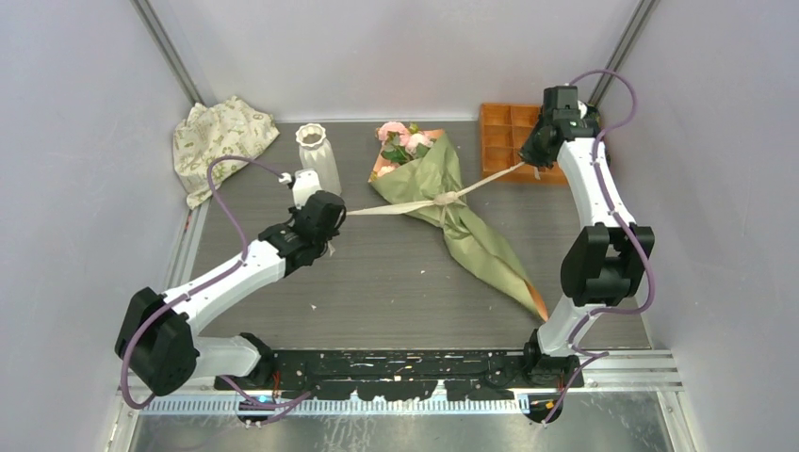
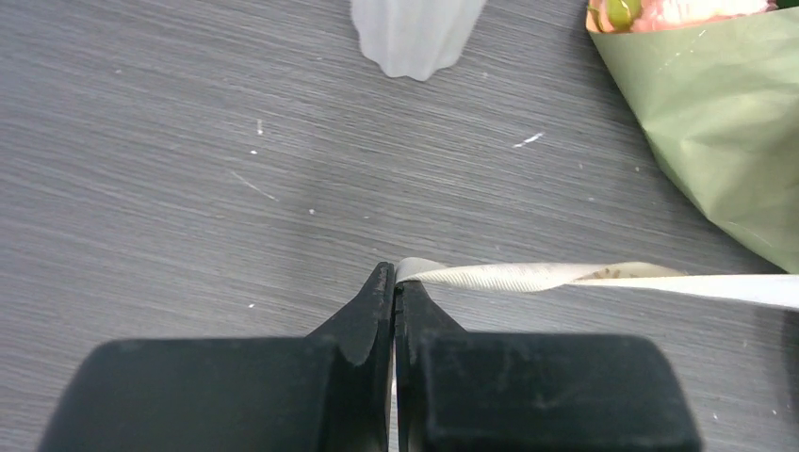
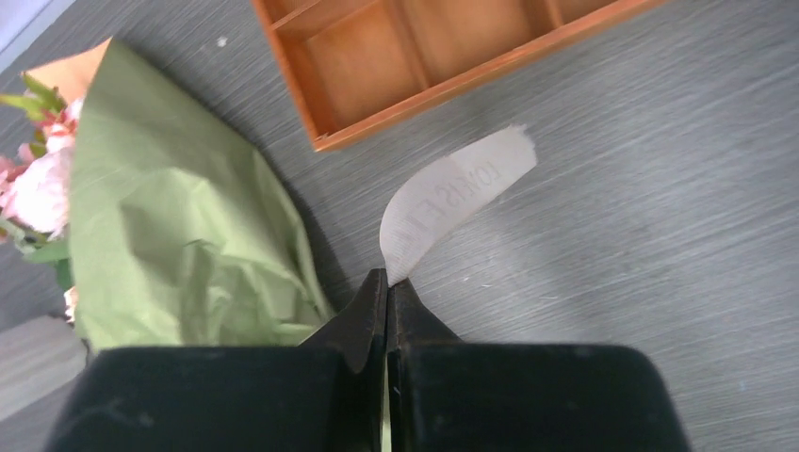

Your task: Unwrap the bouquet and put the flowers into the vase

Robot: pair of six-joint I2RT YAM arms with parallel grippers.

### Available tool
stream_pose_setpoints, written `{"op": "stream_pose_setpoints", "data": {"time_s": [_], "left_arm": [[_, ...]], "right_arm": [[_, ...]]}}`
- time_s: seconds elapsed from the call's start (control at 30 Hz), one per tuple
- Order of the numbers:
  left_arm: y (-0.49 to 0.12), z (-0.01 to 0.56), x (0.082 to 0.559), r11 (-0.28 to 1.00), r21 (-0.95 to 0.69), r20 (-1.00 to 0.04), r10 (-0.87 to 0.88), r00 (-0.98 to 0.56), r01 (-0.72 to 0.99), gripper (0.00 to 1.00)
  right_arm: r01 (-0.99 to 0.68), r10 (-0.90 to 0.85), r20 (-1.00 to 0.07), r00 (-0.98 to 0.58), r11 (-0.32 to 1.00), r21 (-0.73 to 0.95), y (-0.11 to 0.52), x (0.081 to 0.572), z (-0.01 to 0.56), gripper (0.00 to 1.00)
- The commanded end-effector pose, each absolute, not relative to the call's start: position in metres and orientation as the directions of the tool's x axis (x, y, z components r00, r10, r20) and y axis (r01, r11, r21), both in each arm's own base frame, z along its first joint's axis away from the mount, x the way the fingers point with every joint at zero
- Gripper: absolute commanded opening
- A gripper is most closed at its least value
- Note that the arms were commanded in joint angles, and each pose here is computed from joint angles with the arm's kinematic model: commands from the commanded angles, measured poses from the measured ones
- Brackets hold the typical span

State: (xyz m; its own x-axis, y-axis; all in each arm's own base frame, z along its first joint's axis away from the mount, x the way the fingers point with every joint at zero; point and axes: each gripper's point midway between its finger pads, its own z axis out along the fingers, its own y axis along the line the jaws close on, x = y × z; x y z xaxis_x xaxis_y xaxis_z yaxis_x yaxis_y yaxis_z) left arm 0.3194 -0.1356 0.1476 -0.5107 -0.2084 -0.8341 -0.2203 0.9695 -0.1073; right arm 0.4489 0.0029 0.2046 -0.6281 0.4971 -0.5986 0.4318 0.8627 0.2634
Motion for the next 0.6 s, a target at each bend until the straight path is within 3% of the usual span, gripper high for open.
{"op": "stream_pose_setpoints", "data": {"time_s": [0.0, 0.57], "left_arm": [[-0.102, 0.155, 0.319, 0.936, -0.117, -0.848, -0.268, -0.458, -0.331, 0.00], [-0.035, 0.167, 0.293, 0.866, -0.086, -0.861, -0.313, -0.401, -0.492, 0.00]], "right_arm": [[0.480, 0.529, -0.677, -0.512, 0.830, 0.285, -0.031, 0.445, 0.245, 0.01], [0.722, 0.596, -0.717, -0.362, 0.666, 0.189, -0.142, 0.412, 0.246, 0.01]]}}
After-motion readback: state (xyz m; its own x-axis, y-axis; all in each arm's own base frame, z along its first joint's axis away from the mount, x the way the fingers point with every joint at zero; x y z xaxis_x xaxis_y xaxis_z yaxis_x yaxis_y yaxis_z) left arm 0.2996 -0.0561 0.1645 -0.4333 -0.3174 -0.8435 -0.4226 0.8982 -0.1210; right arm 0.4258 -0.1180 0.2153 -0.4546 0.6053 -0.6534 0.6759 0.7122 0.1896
